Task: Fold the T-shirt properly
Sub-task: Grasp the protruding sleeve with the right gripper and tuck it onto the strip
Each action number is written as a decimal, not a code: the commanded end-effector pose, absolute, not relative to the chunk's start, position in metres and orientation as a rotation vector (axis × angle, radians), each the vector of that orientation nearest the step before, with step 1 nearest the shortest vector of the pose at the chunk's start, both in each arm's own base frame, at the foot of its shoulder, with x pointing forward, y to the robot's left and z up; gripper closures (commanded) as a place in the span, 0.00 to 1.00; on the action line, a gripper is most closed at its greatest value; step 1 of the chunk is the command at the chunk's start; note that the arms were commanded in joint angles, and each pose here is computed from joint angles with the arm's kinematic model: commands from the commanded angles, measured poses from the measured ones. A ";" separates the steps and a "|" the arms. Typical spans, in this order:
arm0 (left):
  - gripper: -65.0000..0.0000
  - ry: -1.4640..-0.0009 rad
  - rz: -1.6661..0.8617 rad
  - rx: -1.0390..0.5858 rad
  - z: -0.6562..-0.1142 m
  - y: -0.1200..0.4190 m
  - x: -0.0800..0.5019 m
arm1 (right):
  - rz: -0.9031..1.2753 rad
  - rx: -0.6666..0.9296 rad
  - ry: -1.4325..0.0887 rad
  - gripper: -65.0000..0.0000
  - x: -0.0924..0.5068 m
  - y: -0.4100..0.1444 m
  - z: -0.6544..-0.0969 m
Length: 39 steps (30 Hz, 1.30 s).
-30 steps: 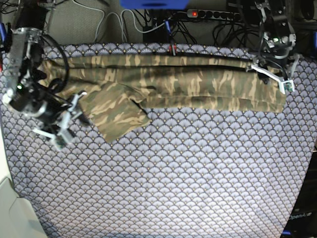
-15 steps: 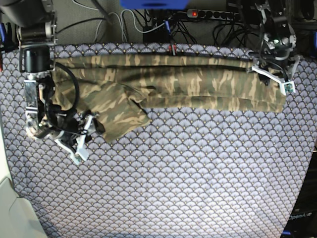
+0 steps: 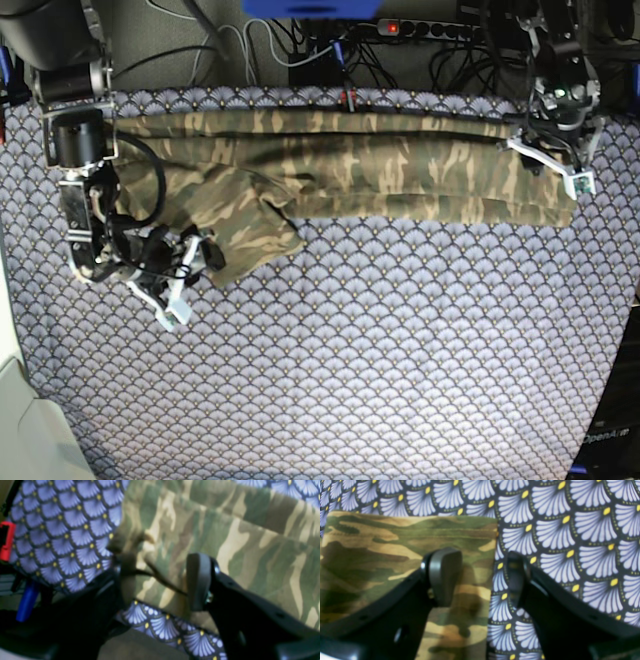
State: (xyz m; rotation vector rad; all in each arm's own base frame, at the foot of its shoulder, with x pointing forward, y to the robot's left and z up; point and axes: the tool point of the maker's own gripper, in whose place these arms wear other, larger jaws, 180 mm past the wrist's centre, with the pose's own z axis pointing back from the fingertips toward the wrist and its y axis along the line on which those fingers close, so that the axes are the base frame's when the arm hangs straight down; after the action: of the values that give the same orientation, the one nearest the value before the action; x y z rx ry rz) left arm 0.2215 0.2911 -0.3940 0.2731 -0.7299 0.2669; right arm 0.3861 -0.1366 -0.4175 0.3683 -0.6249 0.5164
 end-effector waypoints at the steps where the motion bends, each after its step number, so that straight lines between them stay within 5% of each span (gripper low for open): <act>1: 0.50 -0.788 0.257 0.294 -0.377 0.296 0.232 | 0.519 0.381 -0.680 0.46 0.400 -0.132 -0.401; 9: 0.50 -0.843 0.244 0.305 -0.358 0.295 0.241 | 0.519 0.396 -0.677 0.52 0.398 -0.124 -0.403; 17: 0.50 -0.838 0.246 0.306 -0.359 0.295 0.240 | 0.521 0.393 -0.680 1.00 0.398 -0.126 -0.402; 33: 0.50 -0.821 0.284 0.356 -0.346 0.315 0.222 | 0.746 0.365 -0.838 1.00 0.334 -0.081 -0.347; 39: 0.50 -0.820 0.312 0.382 -0.343 0.327 0.216 | 0.713 0.288 -0.908 1.00 0.304 -0.107 -0.320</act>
State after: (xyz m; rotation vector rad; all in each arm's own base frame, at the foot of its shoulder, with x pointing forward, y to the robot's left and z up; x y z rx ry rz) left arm 0.2132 0.3184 -0.3559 0.3436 -0.7837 0.3164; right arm 0.2998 -0.1075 -0.3319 0.2827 -0.8674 0.7002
